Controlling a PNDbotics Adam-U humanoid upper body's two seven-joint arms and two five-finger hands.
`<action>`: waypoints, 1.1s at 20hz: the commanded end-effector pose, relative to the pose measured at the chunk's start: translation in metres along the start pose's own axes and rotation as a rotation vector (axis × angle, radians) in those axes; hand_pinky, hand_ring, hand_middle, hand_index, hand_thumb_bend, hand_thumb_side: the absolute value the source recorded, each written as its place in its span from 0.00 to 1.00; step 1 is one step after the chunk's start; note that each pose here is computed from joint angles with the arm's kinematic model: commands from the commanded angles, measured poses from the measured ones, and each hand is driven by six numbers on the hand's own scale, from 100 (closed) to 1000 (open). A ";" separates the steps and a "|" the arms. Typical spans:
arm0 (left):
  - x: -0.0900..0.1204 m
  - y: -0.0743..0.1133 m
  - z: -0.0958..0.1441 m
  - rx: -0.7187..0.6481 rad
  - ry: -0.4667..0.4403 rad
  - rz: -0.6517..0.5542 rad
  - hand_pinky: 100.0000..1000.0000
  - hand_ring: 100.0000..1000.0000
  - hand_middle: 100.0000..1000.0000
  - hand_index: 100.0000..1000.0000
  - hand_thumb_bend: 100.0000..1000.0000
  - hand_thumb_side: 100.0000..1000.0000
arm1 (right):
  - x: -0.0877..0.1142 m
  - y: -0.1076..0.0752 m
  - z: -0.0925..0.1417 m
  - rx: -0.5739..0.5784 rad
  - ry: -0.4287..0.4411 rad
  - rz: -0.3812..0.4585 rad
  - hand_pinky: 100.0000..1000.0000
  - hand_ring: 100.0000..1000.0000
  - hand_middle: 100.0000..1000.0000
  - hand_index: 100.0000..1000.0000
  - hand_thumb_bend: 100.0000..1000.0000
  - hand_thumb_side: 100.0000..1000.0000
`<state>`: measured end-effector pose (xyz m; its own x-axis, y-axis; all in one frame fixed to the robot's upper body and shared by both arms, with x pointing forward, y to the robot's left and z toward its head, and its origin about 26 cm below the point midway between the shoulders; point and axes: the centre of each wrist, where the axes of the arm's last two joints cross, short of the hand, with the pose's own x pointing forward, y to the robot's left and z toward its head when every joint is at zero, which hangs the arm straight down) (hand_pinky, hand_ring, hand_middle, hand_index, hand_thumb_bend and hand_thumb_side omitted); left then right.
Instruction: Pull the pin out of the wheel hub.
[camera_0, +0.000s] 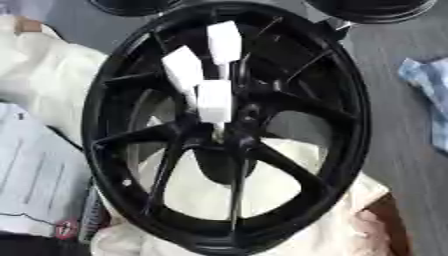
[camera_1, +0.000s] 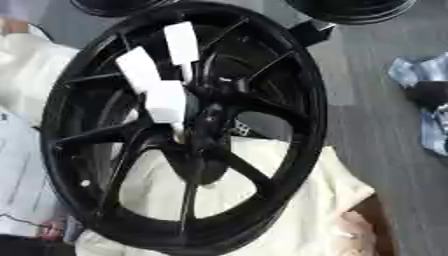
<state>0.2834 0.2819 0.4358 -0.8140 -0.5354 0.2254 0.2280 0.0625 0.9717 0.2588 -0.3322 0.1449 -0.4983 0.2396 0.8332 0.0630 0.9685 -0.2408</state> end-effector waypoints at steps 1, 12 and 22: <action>0.005 0.006 0.007 0.006 0.026 -0.025 0.80 0.79 0.71 0.81 0.00 0.35 | 0.005 -0.004 -0.002 0.009 -0.011 0.020 0.91 0.80 0.55 0.67 0.00 0.61; 0.004 0.005 0.005 -0.002 0.029 -0.023 0.80 0.79 0.71 0.81 0.00 0.35 | 0.004 -0.002 -0.002 0.013 -0.010 0.020 0.91 0.80 0.55 0.67 0.00 0.61; 0.027 -0.012 -0.005 -0.120 0.014 -0.111 0.81 0.81 0.75 0.83 0.02 0.27 | 0.004 0.000 -0.003 0.013 -0.008 0.017 0.92 0.80 0.55 0.67 0.00 0.62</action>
<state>0.2726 0.2629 0.4233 -0.8331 -0.5265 0.1695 0.2338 -0.0575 0.9706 0.2592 -0.3305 0.1443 -0.4929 0.2412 0.8360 0.0579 0.9678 -0.2451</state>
